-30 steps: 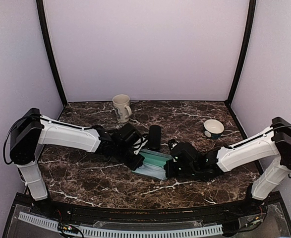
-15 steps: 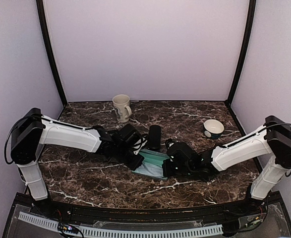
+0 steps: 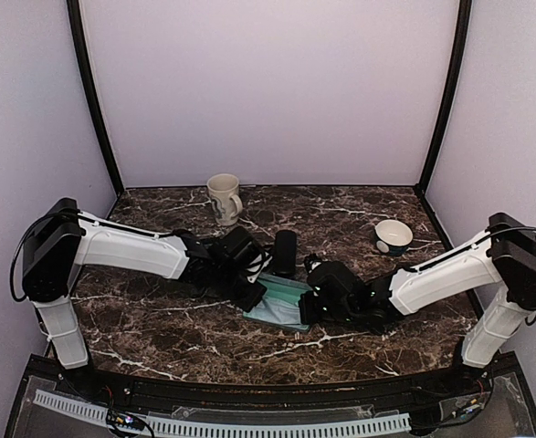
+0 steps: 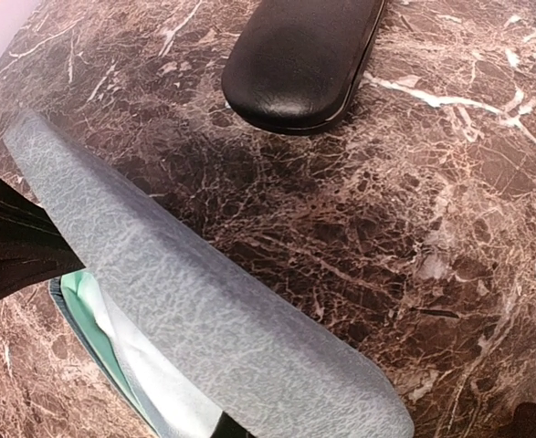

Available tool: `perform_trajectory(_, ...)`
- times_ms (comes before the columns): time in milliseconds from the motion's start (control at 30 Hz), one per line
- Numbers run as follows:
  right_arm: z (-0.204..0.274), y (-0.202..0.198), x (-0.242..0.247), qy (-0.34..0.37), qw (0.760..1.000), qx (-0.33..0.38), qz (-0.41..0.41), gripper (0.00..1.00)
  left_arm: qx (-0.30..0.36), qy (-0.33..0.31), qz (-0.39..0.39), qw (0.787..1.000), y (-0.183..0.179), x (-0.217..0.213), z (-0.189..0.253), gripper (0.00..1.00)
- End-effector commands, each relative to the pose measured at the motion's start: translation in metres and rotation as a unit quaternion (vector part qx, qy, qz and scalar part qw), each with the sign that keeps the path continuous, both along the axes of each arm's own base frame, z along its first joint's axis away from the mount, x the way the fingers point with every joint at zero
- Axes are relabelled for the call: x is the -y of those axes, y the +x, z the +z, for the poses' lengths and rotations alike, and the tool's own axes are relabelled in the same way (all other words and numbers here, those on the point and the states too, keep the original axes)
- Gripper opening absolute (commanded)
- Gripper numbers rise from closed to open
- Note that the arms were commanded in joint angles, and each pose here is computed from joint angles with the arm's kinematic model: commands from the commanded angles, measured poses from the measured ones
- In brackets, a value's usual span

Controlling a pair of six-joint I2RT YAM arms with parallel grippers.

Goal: Organize the sunglasses
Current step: Place the folded cleaning cloth in the sunglasses case, then smooth out the folded cleaning cloth near the sunglasses case.

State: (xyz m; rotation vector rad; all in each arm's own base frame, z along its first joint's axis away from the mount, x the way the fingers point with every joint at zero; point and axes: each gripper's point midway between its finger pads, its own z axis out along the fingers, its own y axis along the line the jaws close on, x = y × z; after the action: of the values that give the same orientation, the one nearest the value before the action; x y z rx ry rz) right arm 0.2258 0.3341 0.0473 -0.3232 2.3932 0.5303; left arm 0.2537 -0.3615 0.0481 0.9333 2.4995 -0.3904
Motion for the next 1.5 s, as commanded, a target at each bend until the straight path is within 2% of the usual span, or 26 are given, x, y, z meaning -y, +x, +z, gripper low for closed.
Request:
perform_trajectory(0,0.015,0.007,-0.001,0.019,1.0,0.023,-0.002,0.03,0.008,-0.005,0.004,1.0,0.006,0.002,0.013,0.0)
perform_trajectory(333,0.015,0.006,-0.002,0.022,1.0,0.021,0.002,0.08,0.002,-0.001,0.005,1.0,0.005,0.002,0.01,0.04)
perform_trajectory(600,0.029,0.003,0.002,0.035,0.999,0.026,-0.001,0.18,0.003,-0.004,0.008,1.0,0.005,0.002,0.014,0.18)
perform_trajectory(867,0.034,-0.004,0.002,0.052,0.998,0.016,0.006,0.22,0.012,-0.007,0.021,1.0,0.007,-0.002,0.022,0.3)
perform_trajectory(1200,0.027,-0.028,-0.028,0.085,0.994,-0.013,0.072,0.31,0.045,-0.019,0.045,0.998,0.012,-0.013,0.038,0.51)
perform_trajectory(1467,0.004,-0.03,-0.04,0.082,0.992,-0.038,0.083,0.32,0.02,-0.046,0.039,0.998,-0.004,-0.015,0.036,0.52)
